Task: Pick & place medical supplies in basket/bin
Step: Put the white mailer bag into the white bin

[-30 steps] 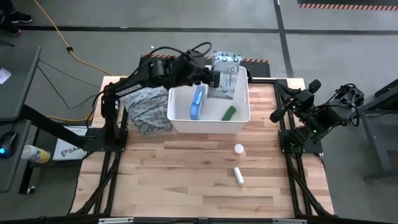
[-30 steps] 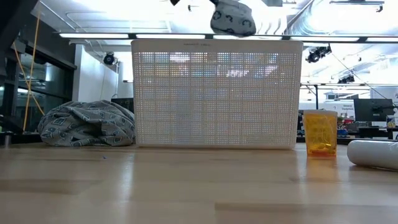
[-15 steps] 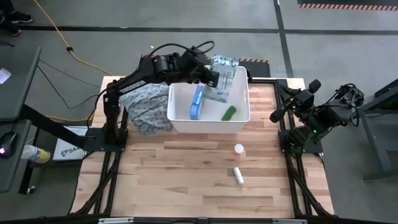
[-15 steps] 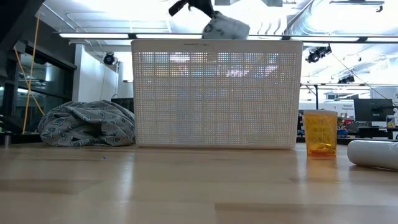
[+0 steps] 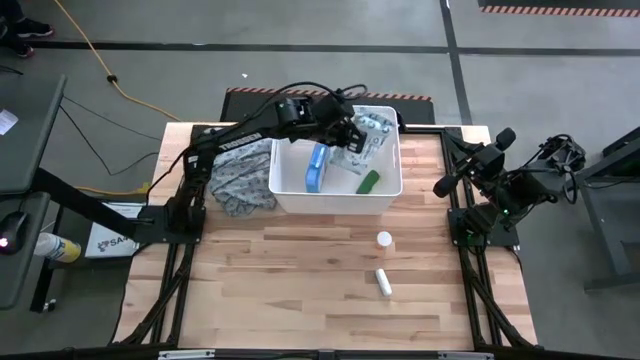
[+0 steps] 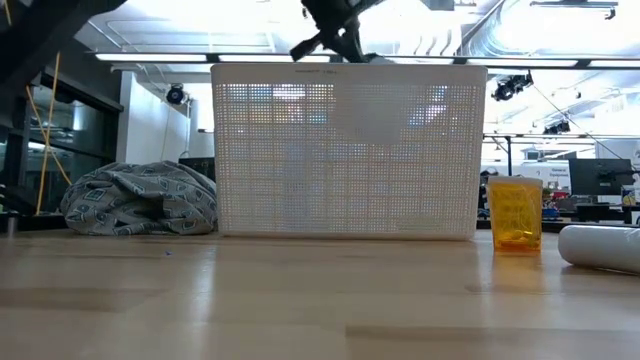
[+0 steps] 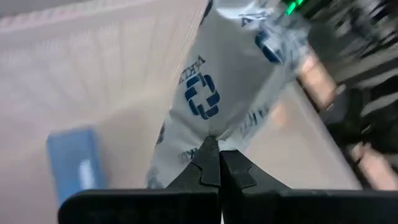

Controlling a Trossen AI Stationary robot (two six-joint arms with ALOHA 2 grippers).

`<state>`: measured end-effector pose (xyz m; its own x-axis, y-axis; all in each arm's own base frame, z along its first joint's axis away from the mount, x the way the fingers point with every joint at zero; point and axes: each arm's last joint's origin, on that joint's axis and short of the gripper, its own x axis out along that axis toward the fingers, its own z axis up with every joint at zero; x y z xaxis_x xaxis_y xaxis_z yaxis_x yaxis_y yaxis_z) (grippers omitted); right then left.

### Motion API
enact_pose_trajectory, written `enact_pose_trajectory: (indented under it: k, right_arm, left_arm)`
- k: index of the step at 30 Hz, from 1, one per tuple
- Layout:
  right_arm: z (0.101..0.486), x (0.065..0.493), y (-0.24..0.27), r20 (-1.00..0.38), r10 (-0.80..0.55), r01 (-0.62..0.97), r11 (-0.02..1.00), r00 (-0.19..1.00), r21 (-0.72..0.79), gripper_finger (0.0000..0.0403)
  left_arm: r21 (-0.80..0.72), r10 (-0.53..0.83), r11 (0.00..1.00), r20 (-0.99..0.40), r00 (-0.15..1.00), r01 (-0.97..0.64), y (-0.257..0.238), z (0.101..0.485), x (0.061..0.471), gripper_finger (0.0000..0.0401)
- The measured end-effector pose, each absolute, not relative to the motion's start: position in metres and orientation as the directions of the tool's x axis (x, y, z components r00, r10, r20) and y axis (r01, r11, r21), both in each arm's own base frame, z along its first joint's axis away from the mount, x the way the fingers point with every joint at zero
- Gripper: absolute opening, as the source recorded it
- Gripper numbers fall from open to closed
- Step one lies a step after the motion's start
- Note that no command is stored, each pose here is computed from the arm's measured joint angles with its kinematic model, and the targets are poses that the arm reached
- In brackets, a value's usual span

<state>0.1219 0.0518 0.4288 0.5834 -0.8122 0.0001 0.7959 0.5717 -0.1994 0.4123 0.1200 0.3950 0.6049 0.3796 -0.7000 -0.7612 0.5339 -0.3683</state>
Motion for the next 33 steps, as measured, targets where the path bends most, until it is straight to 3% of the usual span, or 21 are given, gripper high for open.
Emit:
enact_pose_trajectory:
  k: [33]
  right_arm:
    - [0.428, 0.122, 0.052, 0.0, -0.812, 0.795, 0.57, 0.583, -0.208, 0.0]
  left_arm:
    - [-0.371, 0.202, 0.493, -0.831, 0.518, -0.787, 0.125, 0.328, 0.448, 0.0022]
